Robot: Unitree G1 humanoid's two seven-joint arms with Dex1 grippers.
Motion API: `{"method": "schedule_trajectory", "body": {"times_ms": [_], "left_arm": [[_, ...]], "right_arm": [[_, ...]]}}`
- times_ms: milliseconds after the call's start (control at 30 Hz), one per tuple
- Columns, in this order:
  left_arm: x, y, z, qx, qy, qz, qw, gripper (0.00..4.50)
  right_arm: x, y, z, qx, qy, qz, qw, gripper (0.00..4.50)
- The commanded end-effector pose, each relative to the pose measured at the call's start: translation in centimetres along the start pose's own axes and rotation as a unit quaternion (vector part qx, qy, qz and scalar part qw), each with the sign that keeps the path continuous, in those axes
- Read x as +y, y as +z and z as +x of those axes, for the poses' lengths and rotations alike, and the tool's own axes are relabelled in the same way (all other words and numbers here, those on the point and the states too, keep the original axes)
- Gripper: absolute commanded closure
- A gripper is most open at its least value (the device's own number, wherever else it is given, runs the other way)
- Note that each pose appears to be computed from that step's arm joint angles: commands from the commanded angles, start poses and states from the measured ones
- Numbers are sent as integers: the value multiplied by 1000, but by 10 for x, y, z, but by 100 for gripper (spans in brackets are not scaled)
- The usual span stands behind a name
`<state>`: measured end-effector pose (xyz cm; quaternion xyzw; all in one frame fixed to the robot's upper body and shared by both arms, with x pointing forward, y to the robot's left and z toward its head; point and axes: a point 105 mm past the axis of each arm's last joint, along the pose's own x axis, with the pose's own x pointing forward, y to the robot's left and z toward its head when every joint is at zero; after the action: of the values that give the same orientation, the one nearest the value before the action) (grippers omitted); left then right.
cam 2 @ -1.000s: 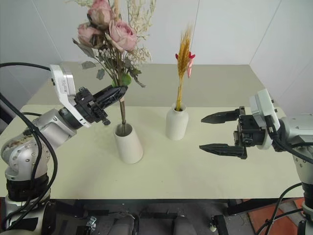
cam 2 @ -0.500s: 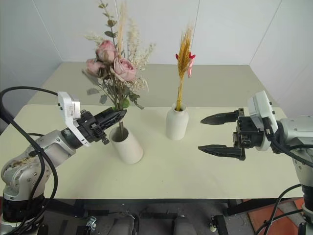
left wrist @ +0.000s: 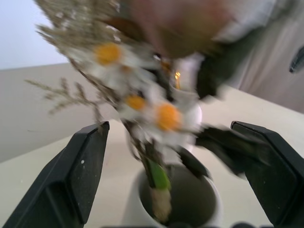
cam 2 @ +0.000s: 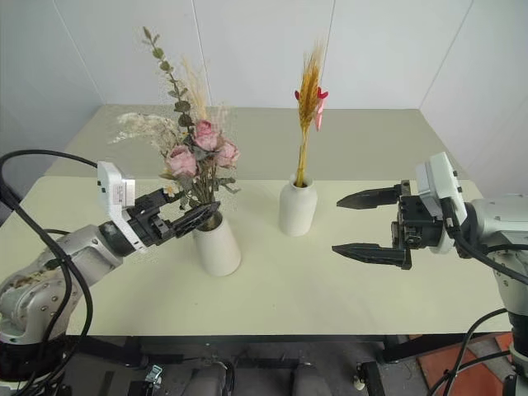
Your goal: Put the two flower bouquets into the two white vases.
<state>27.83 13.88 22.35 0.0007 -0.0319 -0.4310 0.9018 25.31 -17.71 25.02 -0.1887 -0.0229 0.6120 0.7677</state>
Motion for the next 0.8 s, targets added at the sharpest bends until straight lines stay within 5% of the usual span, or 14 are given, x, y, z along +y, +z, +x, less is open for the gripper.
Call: {"method": "schedule_trajectory", "body": {"times_ms": [33,467,800], "left_arm": [[-3,13,-24,15,-36,50,998,2],[5,46,-94,86,-101,98,986,2],[12,49,-105,115,-99,113,982,2]], "right_arm": [[1,11,-6,-9,-6,-25,1000,0],[0,-2,-19,15,-33,4,999,0],[0,-6,-35,31,-78,15,996,0]]}}
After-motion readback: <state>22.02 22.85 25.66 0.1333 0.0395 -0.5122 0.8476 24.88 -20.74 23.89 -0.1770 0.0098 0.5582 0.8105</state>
